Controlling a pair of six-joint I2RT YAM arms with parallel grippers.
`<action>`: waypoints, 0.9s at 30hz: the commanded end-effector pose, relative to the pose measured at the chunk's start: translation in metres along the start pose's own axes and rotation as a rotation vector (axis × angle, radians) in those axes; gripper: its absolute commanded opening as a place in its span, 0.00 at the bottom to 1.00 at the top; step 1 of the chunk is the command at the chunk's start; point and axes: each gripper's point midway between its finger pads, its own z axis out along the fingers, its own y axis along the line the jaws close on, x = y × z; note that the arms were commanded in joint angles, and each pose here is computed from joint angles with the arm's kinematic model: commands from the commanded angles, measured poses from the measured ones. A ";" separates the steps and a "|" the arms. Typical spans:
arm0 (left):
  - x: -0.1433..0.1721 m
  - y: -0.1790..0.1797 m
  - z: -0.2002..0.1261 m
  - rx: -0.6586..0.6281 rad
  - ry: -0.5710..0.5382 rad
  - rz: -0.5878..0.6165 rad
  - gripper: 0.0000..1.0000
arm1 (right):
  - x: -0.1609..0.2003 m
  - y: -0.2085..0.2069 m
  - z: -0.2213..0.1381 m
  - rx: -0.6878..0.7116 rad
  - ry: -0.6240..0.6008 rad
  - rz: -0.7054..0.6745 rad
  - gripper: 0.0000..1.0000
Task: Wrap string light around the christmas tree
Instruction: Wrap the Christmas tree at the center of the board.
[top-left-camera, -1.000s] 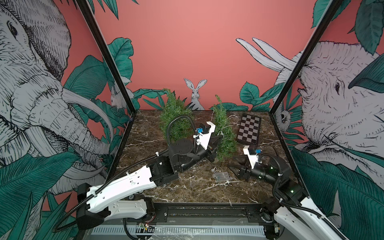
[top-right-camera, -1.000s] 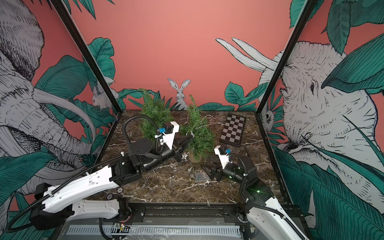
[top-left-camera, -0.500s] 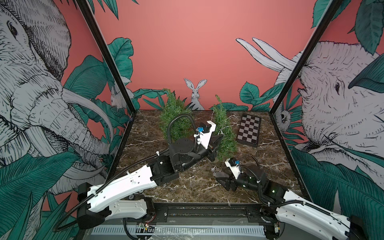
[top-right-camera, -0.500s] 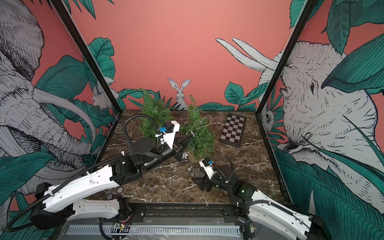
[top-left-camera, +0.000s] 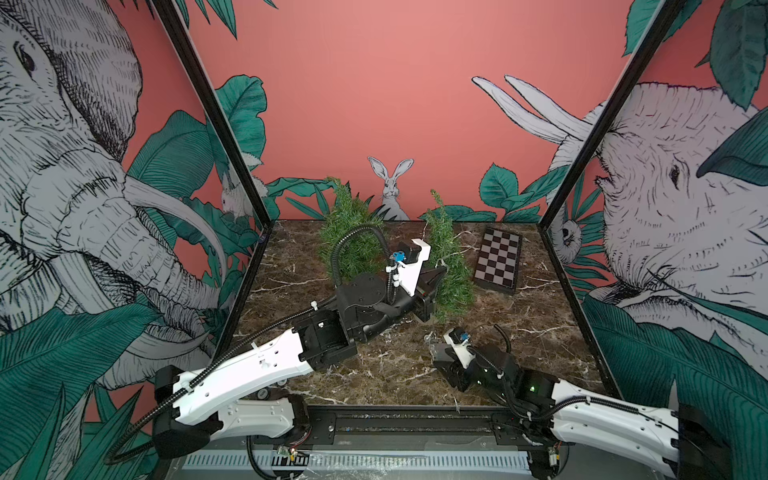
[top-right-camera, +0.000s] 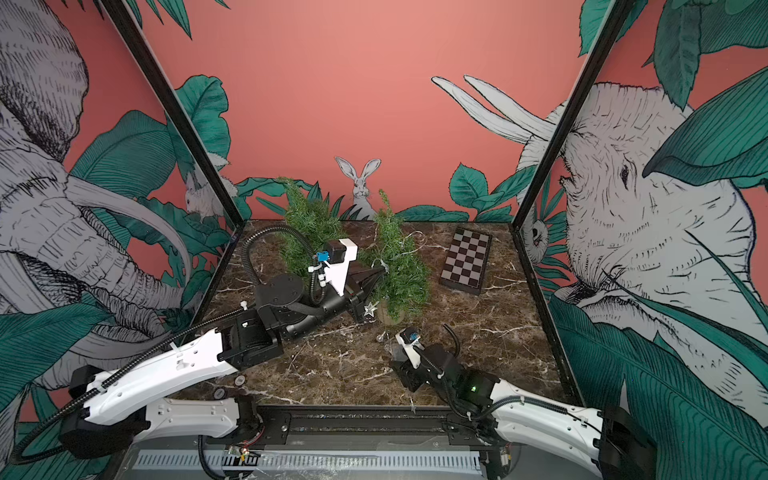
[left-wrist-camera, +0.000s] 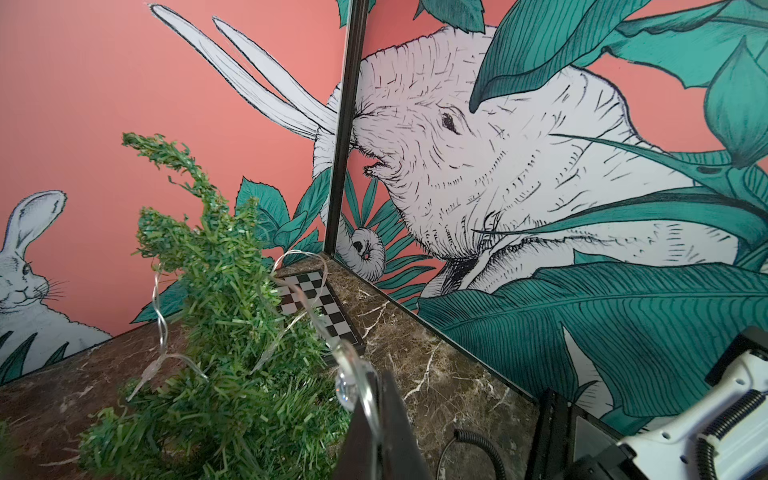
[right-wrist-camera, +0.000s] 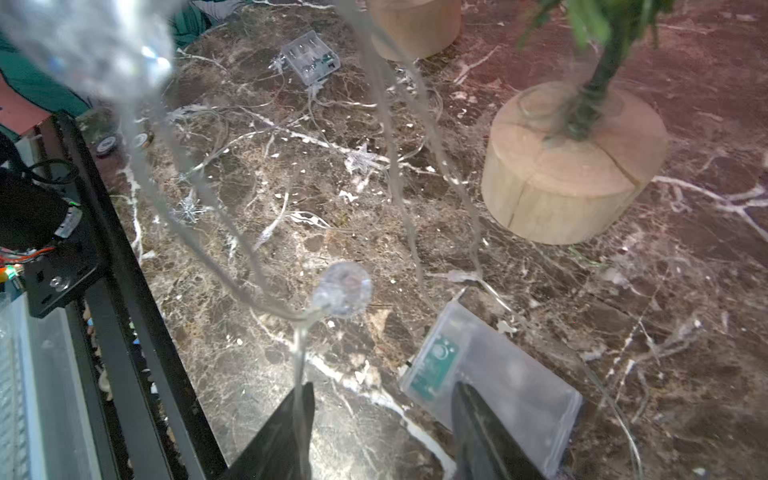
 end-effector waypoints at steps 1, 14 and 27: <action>-0.023 0.000 -0.006 -0.011 -0.057 -0.034 0.00 | -0.022 -0.006 -0.005 0.053 -0.089 0.015 0.29; -0.018 0.026 -0.022 -0.132 -0.084 -0.058 0.00 | -0.093 -0.038 -0.087 0.260 -0.271 0.059 0.00; -0.014 0.041 -0.039 -0.192 -0.099 -0.064 0.00 | -0.173 -0.023 -0.173 0.254 -0.443 -0.171 0.00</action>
